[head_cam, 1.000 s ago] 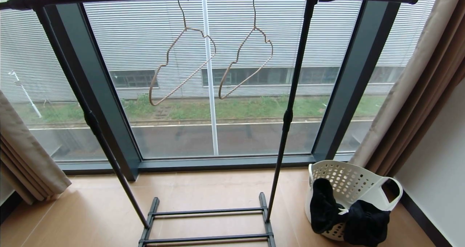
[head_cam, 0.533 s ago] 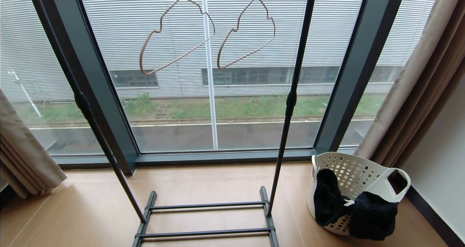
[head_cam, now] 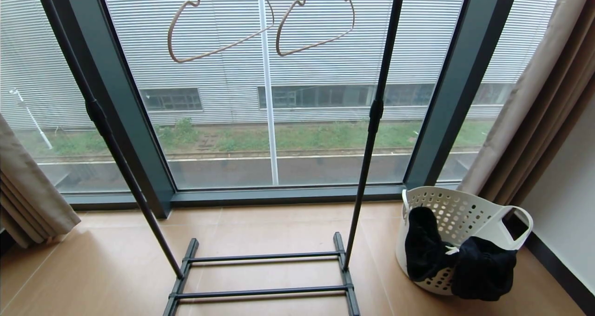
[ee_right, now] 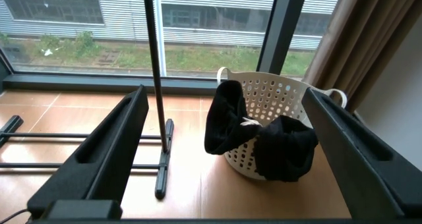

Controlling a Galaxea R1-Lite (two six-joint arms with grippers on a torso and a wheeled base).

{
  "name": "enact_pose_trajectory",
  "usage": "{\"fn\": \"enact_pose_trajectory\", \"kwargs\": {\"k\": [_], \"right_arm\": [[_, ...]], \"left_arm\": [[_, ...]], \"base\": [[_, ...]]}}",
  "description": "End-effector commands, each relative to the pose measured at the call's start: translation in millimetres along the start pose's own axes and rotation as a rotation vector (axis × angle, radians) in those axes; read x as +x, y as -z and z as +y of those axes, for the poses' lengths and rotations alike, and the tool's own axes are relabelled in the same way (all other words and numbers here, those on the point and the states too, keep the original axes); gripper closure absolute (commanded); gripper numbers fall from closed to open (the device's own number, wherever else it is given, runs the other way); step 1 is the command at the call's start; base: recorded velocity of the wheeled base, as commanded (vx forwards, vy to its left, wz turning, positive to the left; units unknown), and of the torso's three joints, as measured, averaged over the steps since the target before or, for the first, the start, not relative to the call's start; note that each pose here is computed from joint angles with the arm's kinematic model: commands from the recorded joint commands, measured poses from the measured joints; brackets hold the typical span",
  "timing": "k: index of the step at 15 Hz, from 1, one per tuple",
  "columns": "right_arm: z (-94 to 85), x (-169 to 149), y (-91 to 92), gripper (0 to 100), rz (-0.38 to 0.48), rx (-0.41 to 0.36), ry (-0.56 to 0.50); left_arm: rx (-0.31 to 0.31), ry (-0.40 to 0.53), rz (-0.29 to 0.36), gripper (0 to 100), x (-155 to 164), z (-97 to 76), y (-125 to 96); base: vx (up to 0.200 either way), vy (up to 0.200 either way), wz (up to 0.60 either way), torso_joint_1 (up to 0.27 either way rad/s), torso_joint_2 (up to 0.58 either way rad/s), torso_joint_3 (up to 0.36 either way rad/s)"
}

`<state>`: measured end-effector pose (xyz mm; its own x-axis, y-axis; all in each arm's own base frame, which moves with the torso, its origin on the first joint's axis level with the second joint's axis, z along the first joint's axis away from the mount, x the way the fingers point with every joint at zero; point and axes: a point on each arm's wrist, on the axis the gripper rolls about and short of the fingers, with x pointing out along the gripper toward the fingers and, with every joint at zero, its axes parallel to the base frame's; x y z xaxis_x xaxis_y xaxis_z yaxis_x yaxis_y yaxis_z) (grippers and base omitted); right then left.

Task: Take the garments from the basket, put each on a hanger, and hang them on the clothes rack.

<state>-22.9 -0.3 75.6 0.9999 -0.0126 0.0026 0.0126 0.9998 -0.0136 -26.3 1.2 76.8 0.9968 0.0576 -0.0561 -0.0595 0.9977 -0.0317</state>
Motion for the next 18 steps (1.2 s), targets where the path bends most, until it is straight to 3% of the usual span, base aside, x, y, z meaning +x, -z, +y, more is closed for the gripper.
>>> {"fn": "enact_pose_trajectory", "kwargs": {"k": [1,6,8,15,18], "right_arm": [[0.0,0.1,-0.1,0,0.001,0.0,0.0],[0.0,0.1,-0.1,0,0.001,0.0,0.0],[0.0,0.1,-0.1,0,0.001,0.0,0.0],[0.0,0.1,-0.1,0,0.001,0.0,0.0],[0.0,0.1,-0.1,0,0.001,0.001,0.0]], "left_arm": [[0.0,-0.001,0.001,0,0.1,0.0,-0.1],[0.0,-0.002,0.002,0,0.0,0.0,0.1],[0.0,-0.002,0.001,0,0.0,0.0,-0.1],[0.0,-0.002,0.002,0,0.0,0.0,0.1],[0.0,-0.002,0.002,0,0.0,0.0,0.1]], "base": [[0.0,0.0,-0.6,-0.002,0.03,0.022],[0.0,0.0,-0.6,0.001,0.01,0.005],[0.0,0.0,0.0,0.0,0.0,0.0],[0.0,-0.2,0.0,0.0,0.0,0.001],[0.2,0.0,0.0,0.001,0.0,0.001]]}}
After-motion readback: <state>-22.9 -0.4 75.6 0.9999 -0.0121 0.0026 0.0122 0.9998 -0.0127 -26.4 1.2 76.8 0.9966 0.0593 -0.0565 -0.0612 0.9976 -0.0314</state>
